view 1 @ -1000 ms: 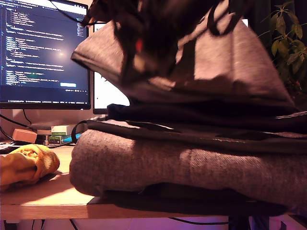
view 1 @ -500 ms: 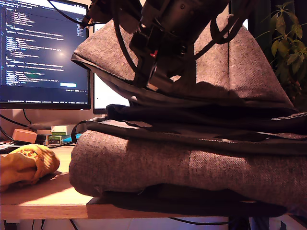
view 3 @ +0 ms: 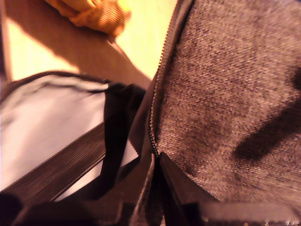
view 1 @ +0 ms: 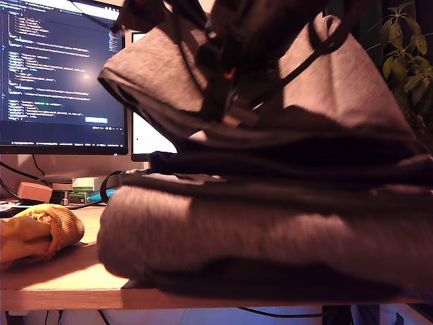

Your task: Pack the pair of socks inside the grey Google backpack

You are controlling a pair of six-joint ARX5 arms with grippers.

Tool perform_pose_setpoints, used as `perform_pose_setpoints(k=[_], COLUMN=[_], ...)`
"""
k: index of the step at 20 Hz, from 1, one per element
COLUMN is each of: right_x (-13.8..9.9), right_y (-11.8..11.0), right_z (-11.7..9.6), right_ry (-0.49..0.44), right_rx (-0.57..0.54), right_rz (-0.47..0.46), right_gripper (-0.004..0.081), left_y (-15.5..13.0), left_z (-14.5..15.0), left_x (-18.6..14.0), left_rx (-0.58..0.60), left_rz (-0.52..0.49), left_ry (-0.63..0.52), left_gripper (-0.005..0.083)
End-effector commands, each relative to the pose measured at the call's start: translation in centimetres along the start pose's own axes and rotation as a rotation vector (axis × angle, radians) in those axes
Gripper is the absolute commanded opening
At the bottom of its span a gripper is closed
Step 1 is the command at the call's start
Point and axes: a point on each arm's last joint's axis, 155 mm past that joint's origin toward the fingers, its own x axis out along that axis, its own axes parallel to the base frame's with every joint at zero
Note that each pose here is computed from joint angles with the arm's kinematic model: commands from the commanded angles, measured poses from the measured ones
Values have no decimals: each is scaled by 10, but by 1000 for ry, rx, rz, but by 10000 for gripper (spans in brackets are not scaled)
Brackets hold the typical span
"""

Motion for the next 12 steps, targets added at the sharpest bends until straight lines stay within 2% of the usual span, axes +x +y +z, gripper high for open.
perform_pose_setpoints(k=[1, 6, 10, 12], right_x=[-5, -5, -11, -20], right_y=[-14, -14, -20, -29], right_z=[-1, -1, -2, 1], right_ry=[-4, -3, 2, -8], right_rx=[26, 25, 26, 33], right_rz=[-41, -41, -50, -58], right_gripper=[-13, -13, -13, -13], left_y=[-1, 9, 40, 59], left_z=[5, -7, -21, -36], left_x=[-12, -22, -33, -39], left_rx=[3, -20, -18, -3], left_rz=[-6, -2, 117, 204], left_ry=[-19, 17, 65, 127], left_gripper=[370, 363, 150, 93])
